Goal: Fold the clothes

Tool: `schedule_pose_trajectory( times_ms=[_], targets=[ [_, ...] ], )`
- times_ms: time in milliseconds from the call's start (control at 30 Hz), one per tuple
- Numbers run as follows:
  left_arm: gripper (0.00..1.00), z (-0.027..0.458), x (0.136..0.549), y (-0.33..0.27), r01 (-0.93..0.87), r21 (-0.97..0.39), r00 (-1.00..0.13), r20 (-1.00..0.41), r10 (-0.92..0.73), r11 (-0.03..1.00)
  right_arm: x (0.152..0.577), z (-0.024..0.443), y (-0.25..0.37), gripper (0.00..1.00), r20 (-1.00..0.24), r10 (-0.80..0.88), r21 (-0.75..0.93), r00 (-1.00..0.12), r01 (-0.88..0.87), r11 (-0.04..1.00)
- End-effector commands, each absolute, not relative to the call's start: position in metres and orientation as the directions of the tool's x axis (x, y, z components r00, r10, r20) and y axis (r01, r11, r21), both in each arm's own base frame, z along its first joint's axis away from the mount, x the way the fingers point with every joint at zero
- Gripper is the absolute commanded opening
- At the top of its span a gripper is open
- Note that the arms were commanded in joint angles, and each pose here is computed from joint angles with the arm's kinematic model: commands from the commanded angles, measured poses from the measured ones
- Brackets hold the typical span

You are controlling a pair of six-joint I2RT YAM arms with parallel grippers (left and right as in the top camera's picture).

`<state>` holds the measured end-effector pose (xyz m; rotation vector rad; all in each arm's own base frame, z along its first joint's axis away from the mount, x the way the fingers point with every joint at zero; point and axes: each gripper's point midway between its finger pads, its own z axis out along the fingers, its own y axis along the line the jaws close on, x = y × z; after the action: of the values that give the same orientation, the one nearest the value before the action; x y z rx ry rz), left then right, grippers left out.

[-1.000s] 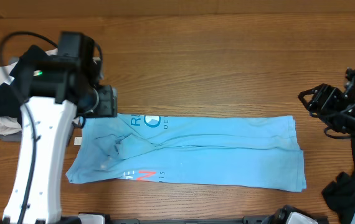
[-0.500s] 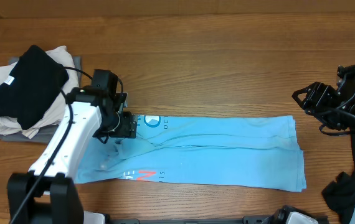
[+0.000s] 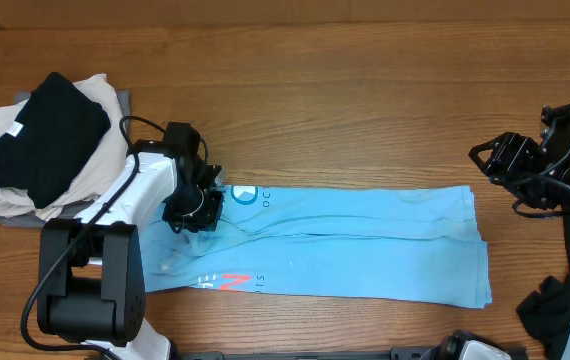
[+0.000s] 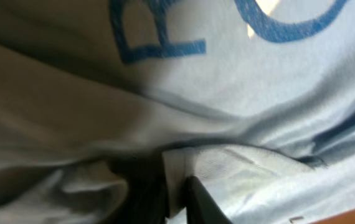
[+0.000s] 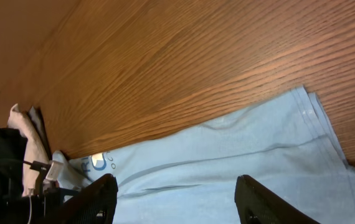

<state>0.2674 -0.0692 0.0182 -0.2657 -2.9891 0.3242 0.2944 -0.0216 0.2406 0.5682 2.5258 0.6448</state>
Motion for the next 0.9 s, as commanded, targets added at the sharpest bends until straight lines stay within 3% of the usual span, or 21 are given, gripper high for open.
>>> schedule_pose_trajectory(
  times_ms=[0,133,367,633,800,833,867],
  targets=[
    [0.04,0.022,0.259,-0.077,0.194,-0.272,-0.966,0.115,0.233,0.942,0.295,0.243,-0.021,0.65,-0.346,0.485,0.527,-0.803,0.262,0.809],
    [0.04,0.039,0.254,-0.080,0.193,-0.293,-0.961,0.137,0.241,0.936,0.296,0.243,-0.021,0.65,-0.346,0.485,0.527,-0.803,0.261,0.809],
    [0.04,0.069,0.251,-0.118,0.228,-0.507,-0.950,0.073,0.305,0.831,0.296,0.243,-0.021,0.64,-0.346,0.485,0.527,-0.803,0.261,0.809],
    [0.07,0.073,0.226,-0.128,0.225,-0.528,-0.924,0.152,0.352,0.819,0.296,0.243,-0.021,0.65,-0.349,0.485,0.526,-0.802,0.260,0.809],
    [0.25,0.076,0.213,-0.131,0.188,-0.523,-0.914,0.217,0.343,0.831,0.296,0.243,-0.021,0.65,-0.350,0.485,0.526,-0.802,0.260,0.810],
    [0.36,0.077,0.212,-0.131,0.183,-0.522,-0.913,0.223,0.341,0.833,0.296,0.243,-0.021,0.65,-0.350,0.485,0.526,-0.802,0.260,0.810],
    [0.39,0.077,0.211,-0.131,0.174,-0.518,-0.914,0.231,0.333,0.838,0.296,0.243,-0.021,0.64,-0.350,0.485,0.526,-0.802,0.260,0.810]
  ],
)
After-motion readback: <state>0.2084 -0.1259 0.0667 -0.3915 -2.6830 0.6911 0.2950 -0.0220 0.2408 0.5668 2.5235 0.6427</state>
